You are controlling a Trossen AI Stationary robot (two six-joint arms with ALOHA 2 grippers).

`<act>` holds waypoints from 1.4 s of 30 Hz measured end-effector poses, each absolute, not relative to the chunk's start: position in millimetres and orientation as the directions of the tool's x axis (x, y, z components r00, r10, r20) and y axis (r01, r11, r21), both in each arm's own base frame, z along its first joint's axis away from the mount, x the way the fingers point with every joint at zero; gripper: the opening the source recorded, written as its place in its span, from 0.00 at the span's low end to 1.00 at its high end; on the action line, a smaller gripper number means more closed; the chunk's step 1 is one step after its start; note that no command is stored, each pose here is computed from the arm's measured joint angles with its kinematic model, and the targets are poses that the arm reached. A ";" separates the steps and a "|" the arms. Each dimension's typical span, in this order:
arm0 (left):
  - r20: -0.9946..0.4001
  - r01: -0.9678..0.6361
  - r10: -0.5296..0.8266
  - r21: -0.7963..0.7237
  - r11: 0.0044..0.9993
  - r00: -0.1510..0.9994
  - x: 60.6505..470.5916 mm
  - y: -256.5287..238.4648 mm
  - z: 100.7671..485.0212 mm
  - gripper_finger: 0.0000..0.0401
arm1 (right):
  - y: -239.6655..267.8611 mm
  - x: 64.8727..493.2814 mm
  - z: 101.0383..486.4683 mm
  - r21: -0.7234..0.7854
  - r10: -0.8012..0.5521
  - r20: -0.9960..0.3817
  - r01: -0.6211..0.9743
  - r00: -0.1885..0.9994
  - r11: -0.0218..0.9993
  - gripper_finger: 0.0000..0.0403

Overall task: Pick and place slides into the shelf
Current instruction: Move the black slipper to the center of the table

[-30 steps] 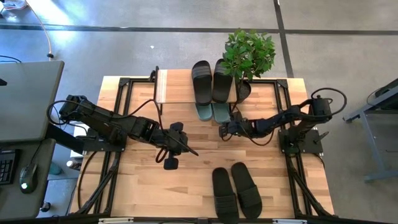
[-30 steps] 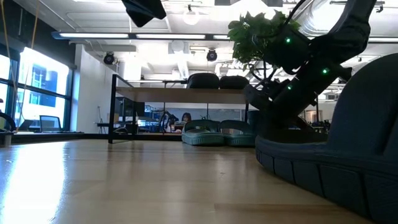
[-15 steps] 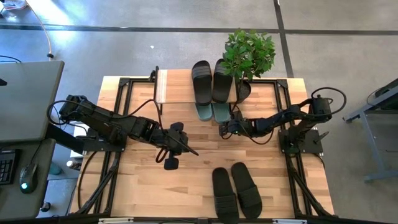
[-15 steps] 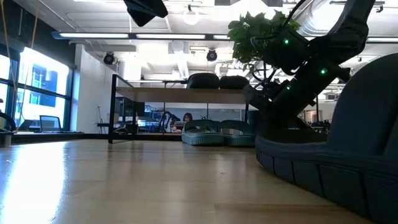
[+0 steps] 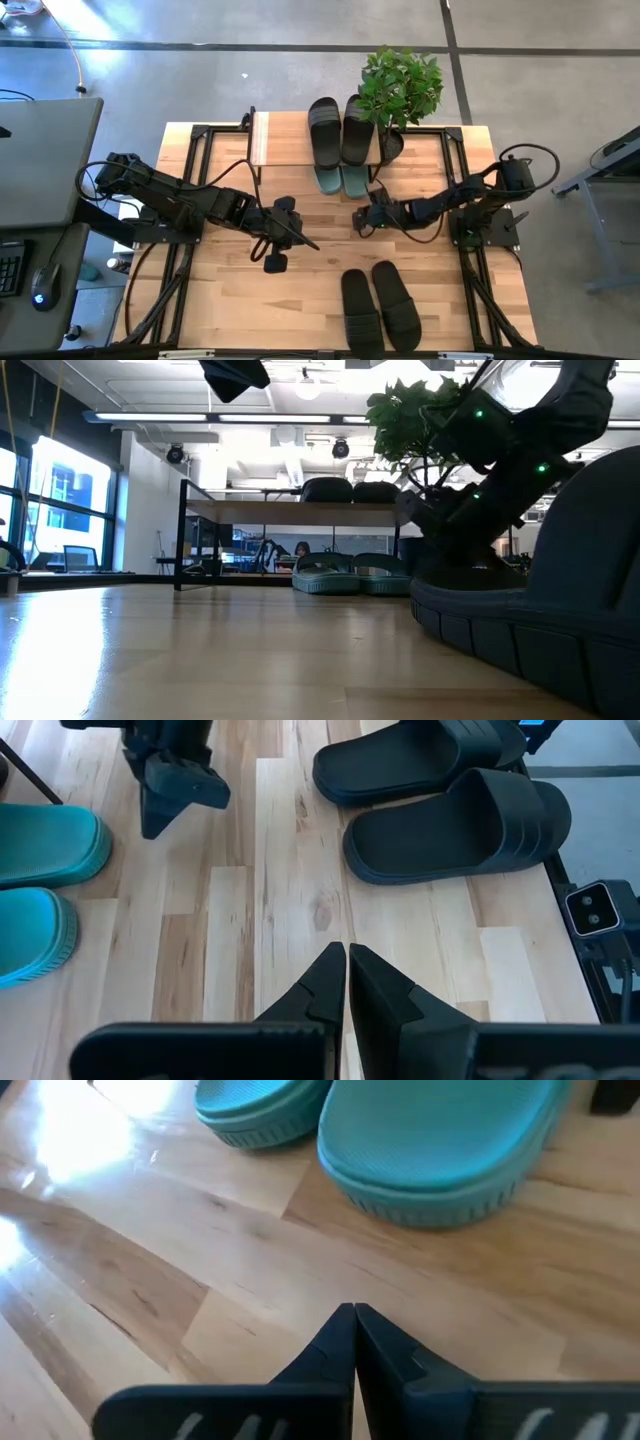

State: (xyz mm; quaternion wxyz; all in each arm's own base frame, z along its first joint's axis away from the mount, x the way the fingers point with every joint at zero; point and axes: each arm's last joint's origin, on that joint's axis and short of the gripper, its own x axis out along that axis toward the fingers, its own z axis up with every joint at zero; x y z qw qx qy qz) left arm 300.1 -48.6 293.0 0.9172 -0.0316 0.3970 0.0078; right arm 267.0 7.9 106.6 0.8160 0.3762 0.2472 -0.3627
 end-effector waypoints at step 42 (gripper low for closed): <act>-0.427 0.474 -0.371 0.164 0.865 0.824 407.6 -124.7 314.3 0.02 | 71.8 140.1 247.0 0.599 0.107 -0.478 0.235 0.872 0.765 0.00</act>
